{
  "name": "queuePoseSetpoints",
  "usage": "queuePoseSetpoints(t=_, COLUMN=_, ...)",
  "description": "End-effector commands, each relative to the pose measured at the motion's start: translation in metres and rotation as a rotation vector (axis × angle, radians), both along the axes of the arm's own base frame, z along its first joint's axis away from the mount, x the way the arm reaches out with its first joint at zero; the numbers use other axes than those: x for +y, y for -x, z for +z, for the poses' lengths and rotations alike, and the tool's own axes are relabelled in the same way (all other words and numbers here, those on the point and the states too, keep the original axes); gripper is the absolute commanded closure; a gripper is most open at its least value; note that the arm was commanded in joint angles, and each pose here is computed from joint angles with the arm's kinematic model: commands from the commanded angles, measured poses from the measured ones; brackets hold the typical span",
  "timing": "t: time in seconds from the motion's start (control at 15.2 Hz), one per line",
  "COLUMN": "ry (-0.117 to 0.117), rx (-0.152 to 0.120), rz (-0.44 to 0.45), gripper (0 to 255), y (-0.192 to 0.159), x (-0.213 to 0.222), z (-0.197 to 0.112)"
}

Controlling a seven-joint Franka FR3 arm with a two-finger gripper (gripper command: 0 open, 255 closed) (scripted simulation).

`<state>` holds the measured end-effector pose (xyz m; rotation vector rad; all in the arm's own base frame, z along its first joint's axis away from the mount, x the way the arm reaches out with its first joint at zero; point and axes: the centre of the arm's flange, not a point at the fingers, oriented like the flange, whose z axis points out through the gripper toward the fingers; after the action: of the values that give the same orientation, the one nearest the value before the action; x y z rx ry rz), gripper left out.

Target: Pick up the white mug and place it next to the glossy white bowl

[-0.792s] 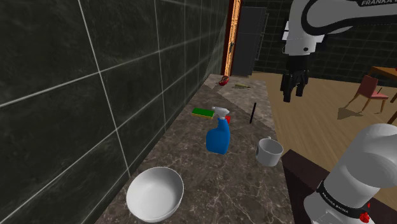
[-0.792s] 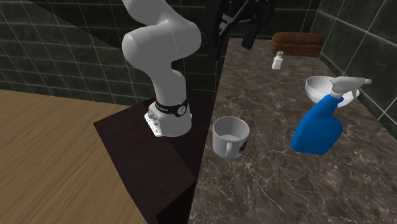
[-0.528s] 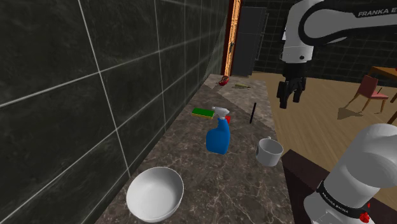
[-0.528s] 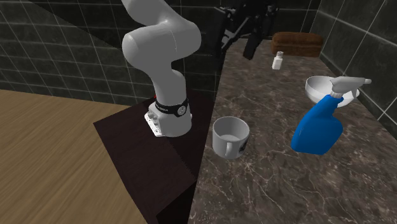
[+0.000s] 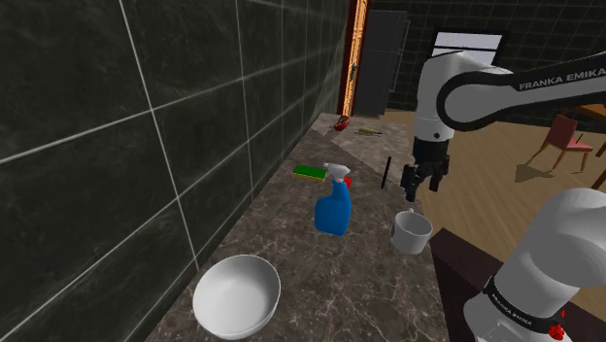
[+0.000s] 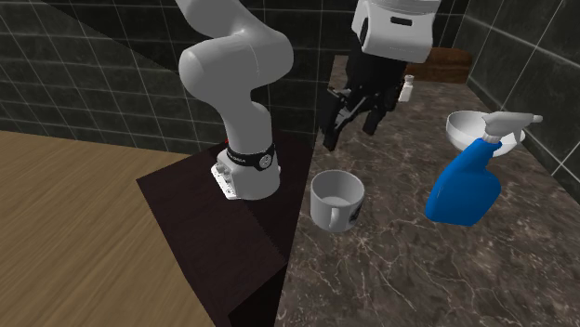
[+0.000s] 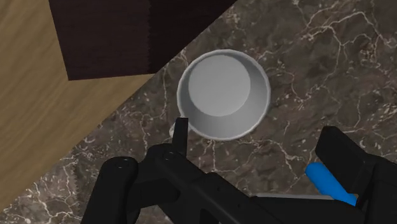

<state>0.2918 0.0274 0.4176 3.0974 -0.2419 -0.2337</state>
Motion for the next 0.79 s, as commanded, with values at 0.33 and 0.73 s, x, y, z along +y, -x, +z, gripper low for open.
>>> queuePoseSetpoints(t=0.33, ry=0.023, rx=-0.047, rz=-0.076, gripper=0, y=-0.003, x=0.036, z=-0.086)
queuePoseSetpoints(t=0.73, ry=0.026, rx=-0.051, rz=-0.084, gripper=0, y=-0.001, x=0.039, z=-0.121)
